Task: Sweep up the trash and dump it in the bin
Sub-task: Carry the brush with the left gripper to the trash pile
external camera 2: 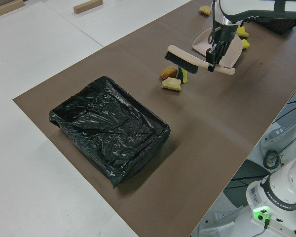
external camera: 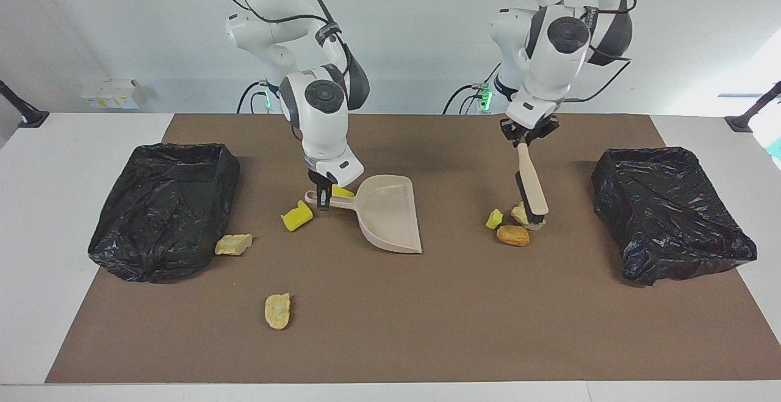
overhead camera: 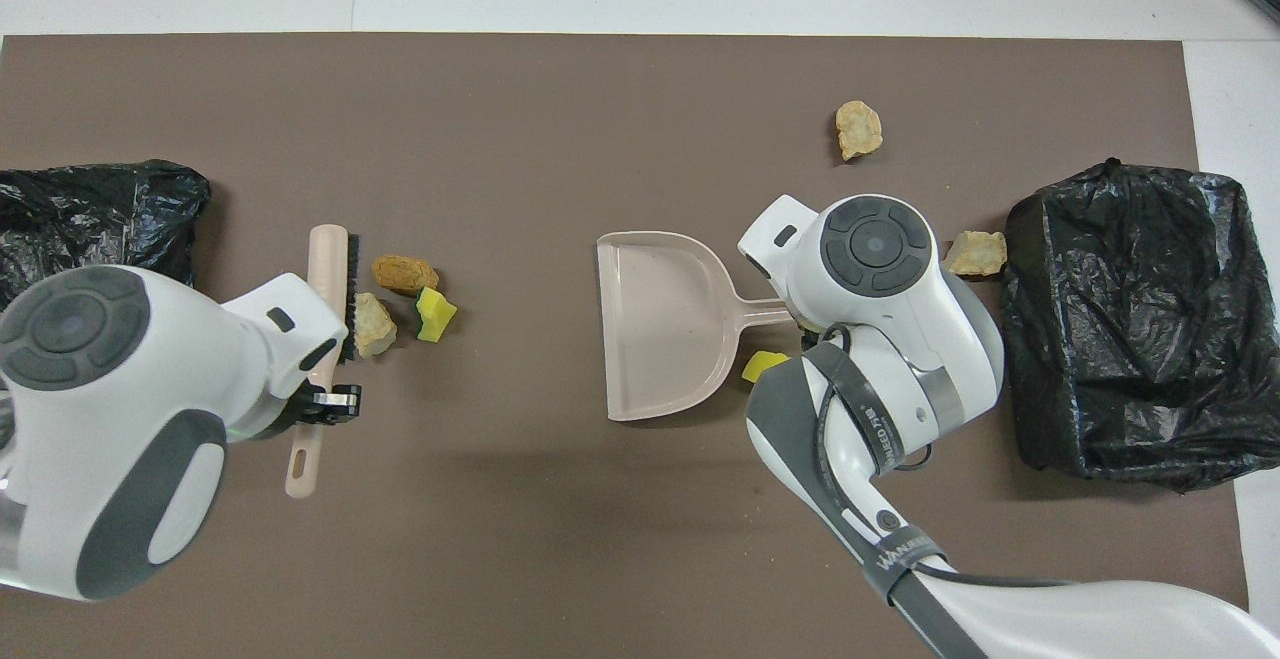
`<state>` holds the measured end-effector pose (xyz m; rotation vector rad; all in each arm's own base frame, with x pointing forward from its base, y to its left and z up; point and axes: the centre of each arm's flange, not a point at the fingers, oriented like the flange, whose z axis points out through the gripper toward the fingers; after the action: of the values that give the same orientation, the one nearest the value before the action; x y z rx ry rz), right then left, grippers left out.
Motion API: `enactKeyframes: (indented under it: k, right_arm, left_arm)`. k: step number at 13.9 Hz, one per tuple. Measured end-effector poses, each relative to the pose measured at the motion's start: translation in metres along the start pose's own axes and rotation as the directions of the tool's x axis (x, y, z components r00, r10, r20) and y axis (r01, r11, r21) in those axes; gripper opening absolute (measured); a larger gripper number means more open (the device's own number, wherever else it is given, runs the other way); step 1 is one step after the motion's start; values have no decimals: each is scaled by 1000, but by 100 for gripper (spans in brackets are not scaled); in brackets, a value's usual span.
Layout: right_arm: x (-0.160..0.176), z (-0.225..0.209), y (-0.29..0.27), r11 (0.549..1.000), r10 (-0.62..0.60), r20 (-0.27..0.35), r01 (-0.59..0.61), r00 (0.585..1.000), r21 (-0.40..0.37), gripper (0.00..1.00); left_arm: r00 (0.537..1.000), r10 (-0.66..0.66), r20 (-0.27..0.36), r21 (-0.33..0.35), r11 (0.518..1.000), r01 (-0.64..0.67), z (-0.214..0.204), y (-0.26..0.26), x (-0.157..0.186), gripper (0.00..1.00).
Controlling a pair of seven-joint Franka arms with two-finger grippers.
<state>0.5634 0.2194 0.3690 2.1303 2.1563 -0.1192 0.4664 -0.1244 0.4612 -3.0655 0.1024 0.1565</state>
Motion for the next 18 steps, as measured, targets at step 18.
enactKeyframes:
  k: [18]
  right_arm:
    - [41,13,-13,999,34,44,-33,998,-17,32]
  left_arm:
    - [981,192,29,-6,981,-192,103,32,22,26]
